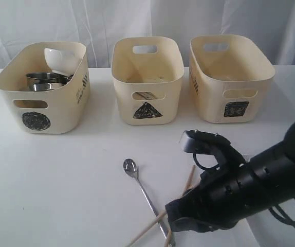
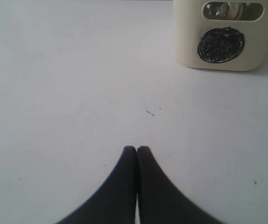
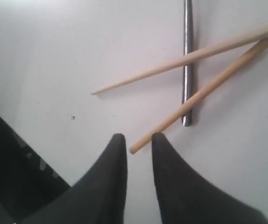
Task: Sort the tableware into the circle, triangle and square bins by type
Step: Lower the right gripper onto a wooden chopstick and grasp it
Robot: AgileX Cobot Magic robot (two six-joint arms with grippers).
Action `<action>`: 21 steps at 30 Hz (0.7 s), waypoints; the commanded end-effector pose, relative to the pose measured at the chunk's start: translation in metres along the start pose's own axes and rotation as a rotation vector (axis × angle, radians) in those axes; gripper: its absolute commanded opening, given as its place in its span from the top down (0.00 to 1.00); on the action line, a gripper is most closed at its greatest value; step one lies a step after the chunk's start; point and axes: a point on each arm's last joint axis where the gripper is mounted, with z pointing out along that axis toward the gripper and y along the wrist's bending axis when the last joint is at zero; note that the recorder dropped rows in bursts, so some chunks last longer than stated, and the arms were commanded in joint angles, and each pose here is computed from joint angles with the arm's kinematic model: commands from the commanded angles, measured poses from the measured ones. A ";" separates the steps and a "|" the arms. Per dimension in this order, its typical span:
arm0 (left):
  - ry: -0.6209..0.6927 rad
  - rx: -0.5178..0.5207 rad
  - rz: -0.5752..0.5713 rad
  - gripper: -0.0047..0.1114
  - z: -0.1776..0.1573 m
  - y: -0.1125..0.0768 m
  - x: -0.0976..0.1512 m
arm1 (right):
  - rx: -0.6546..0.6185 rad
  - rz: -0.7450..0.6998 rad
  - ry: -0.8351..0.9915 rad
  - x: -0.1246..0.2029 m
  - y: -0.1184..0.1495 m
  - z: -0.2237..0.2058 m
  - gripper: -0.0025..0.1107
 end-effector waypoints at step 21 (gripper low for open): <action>-0.005 0.008 -0.008 0.96 0.000 -0.001 0.001 | 0.154 0.046 0.003 -0.029 -0.036 0.043 0.71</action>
